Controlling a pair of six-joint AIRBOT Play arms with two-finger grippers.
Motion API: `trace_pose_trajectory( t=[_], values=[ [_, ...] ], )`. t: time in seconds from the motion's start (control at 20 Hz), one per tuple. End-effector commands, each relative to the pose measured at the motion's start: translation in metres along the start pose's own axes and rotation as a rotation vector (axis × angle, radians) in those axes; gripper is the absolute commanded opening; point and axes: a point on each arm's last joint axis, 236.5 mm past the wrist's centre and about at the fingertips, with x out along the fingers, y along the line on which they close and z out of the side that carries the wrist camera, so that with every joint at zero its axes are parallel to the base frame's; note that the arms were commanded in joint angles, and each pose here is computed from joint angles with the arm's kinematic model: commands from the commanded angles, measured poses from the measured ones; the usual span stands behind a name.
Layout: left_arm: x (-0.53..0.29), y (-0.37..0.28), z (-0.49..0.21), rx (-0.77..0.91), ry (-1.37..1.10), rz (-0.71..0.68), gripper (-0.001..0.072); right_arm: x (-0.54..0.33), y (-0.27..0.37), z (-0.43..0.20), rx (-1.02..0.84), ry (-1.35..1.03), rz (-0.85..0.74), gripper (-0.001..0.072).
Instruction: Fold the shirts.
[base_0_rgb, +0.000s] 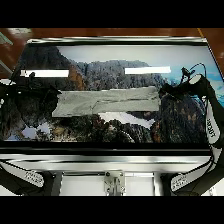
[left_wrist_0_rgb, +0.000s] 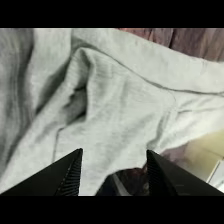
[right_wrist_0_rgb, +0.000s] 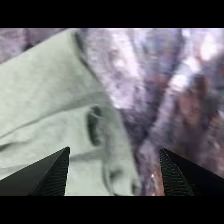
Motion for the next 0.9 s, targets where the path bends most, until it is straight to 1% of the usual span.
trace_pose_trajectory(
  t=[0.0, 0.15, 0.3, 0.35, 0.45, 0.5, 0.55, 0.6, 0.65, 0.7, 0.8, 0.85],
  values=[
    [-0.01, -0.026, -0.01, 0.049, 0.056, -0.04, 0.0493, -0.003, -0.01, -0.007, 0.146, 0.052, 0.069, 0.0684],
    [-0.013, -0.05, -0.014, 0.106, 0.049, -0.043, 0.0493, 0.017, 0.017, -0.012, 0.21, 0.085, 0.199, 0.0683],
    [-0.014, -0.071, -0.019, 0.144, 0.048, -0.057, 0.0492, 0.04, 0.033, -0.029, 0.222, 0.148, 0.234, 0.0681],
    [-0.013, -0.076, -0.02, 0.151, 0.048, -0.063, 0.0492, 0.045, 0.036, -0.033, 0.217, 0.161, 0.233, 0.0663],
    [-0.011, -0.087, -0.022, 0.164, 0.049, -0.084, 0.0492, 0.047, 0.038, -0.035, 0.214, 0.165, 0.233, 0.0543],
    [-0.009, -0.093, -0.023, 0.166, 0.049, -0.101, 0.0491, 0.047, 0.038, -0.035, 0.213, 0.165, 0.234, 0.0448],
    [-0.006, -0.099, -0.024, 0.177, 0.052, -0.116, 0.0489, 0.046, 0.038, -0.034, 0.214, 0.164, 0.234, 0.0283],
    [-0.002, -0.105, -0.027, 0.201, 0.06, -0.127, 0.0461, 0.045, 0.037, -0.033, 0.206, 0.157, 0.236, 0.0086],
    [0.004, -0.111, -0.032, 0.242, 0.072, -0.132, 0.0423, 0.041, 0.042, -0.031, 0.167, 0.15, 0.254, 0.006],
    [0.011, -0.117, -0.038, 0.297, 0.09, -0.137, 0.0337, 0.032, 0.049, -0.03, 0.103, 0.141, 0.273, 0.0056],
    [0.031, -0.134, -0.052, 0.368, 0.121, -0.144, 0.0054, 0.001, 0.064, -0.024, -0.025, 0.101, 0.297, 0.0055],
    [0.045, -0.143, -0.057, 0.386, 0.124, -0.142, 0.0042, -0.02, 0.074, -0.018, -0.061, 0.067, 0.302, 0.0054]
  ],
)
